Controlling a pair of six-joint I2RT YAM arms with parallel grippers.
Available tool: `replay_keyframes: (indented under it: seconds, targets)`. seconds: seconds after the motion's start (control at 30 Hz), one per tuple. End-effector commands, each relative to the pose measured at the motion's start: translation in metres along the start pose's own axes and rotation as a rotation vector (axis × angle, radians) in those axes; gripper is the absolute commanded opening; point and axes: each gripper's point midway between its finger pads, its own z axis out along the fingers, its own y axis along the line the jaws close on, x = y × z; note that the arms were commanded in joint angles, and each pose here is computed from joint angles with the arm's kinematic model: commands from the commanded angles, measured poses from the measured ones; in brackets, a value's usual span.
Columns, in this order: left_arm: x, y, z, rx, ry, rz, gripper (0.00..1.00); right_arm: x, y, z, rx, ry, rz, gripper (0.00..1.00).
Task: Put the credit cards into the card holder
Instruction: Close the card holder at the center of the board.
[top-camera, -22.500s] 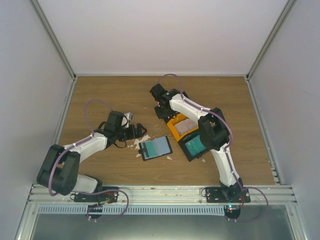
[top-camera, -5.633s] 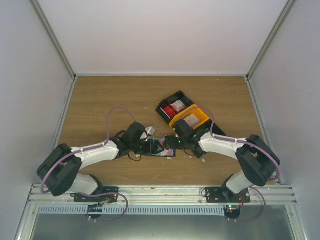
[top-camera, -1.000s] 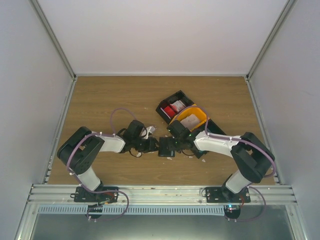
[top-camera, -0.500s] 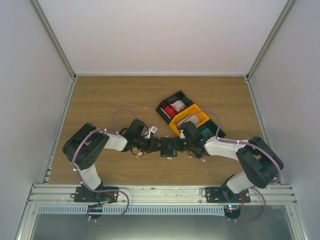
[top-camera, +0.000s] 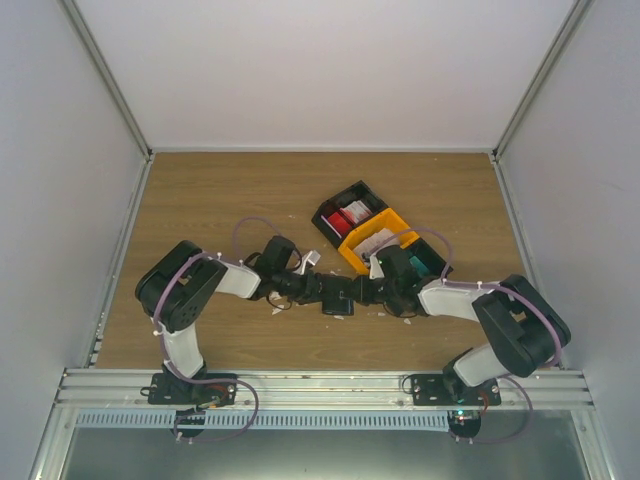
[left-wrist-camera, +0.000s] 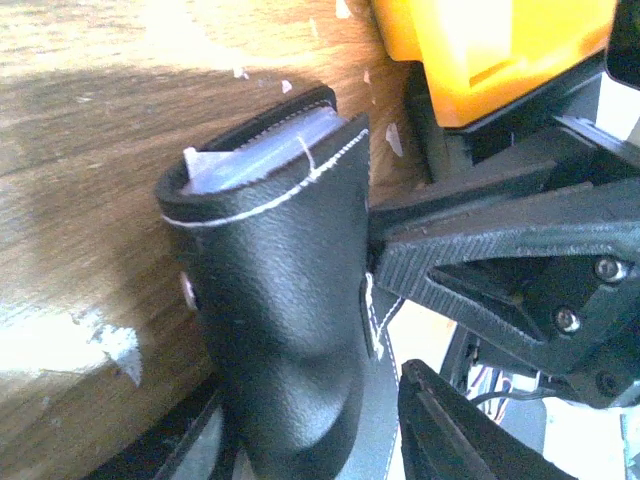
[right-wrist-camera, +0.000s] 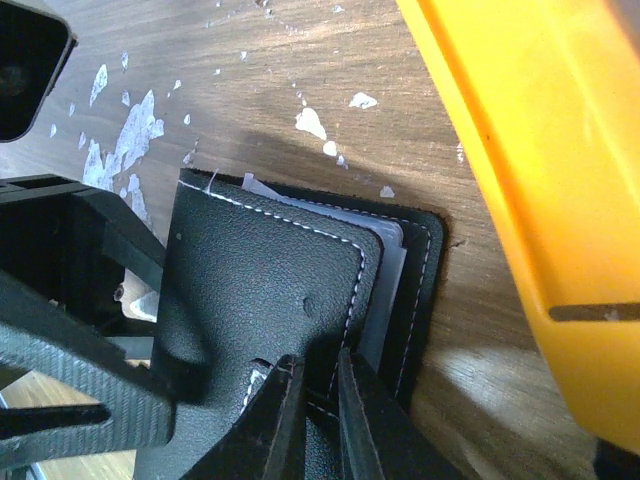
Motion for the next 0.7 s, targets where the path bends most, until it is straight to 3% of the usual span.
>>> replay_keyframes:
  seconds: [0.0, 0.17, 0.27, 0.43, 0.67]
  targets:
    - [0.009, 0.030, 0.007, -0.115, 0.017, -0.055, 0.40, 0.034, -0.027, 0.002, 0.068, 0.114, 0.065, 0.10]
    - [0.001, 0.022, -0.001, -0.134, -0.027, 0.011, 0.15, 0.021, -0.013, -0.005, 0.038, 0.072, 0.032, 0.13]
    - [-0.003, 0.012, -0.011, -0.141, -0.063, 0.073, 0.01, 0.002, 0.001, -0.018, 0.031, 0.014, 0.006, 0.22]
    - [-0.013, -0.015, -0.039, -0.174, -0.152, 0.214, 0.00, -0.032, 0.037, -0.058, -0.007, -0.112, -0.035, 0.54]
    - [-0.036, -0.082, -0.110, -0.233, -0.404, 0.471, 0.00, -0.072, 0.113, -0.138, -0.219, -0.333, -0.070, 0.75]
